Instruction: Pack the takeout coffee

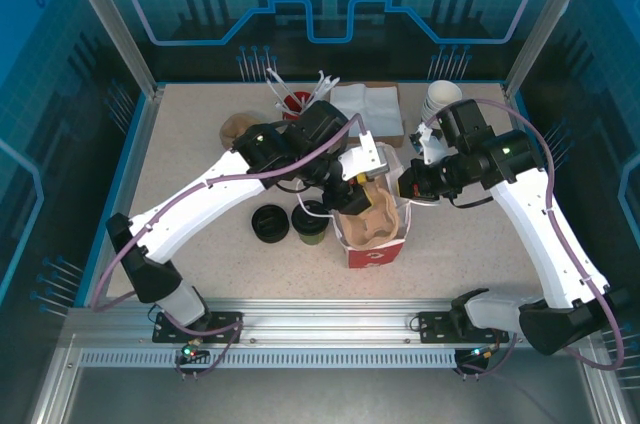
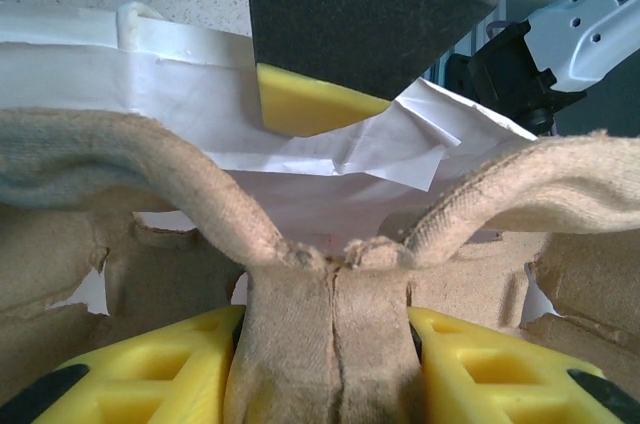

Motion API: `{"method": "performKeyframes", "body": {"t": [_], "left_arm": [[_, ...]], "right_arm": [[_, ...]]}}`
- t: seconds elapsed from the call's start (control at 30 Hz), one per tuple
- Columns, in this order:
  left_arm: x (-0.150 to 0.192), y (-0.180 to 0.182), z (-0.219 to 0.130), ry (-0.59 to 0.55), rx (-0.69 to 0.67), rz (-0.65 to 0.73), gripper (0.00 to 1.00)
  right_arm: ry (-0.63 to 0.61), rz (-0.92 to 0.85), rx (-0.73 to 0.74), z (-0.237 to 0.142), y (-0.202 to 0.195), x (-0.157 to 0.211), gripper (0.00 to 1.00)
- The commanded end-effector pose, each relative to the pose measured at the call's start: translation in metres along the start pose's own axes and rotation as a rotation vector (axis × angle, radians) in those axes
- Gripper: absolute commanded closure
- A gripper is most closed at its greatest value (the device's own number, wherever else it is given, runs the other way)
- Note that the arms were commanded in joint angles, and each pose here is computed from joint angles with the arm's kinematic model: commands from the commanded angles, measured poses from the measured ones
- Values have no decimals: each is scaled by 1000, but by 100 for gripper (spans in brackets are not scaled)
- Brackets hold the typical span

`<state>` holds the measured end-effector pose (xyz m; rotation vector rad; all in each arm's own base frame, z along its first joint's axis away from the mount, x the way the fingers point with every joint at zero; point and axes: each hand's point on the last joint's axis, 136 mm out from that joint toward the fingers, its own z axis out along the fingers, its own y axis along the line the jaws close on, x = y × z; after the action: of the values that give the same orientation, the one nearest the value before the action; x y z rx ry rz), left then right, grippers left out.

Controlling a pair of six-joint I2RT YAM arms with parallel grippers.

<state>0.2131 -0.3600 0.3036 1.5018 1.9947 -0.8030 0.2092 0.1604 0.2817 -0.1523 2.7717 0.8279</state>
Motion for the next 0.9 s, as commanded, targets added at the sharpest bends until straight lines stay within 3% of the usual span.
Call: {"method": "performKeyframes", "body": {"t": [0.0, 0.87], "left_arm": [[-1, -3, -1, 13, 30, 17, 56], [24, 29, 38, 133, 19, -6, 57]], "right_arm": [[5, -40, -38, -4, 8, 8, 100], [41, -41, -66, 4, 10, 11, 100]]}}
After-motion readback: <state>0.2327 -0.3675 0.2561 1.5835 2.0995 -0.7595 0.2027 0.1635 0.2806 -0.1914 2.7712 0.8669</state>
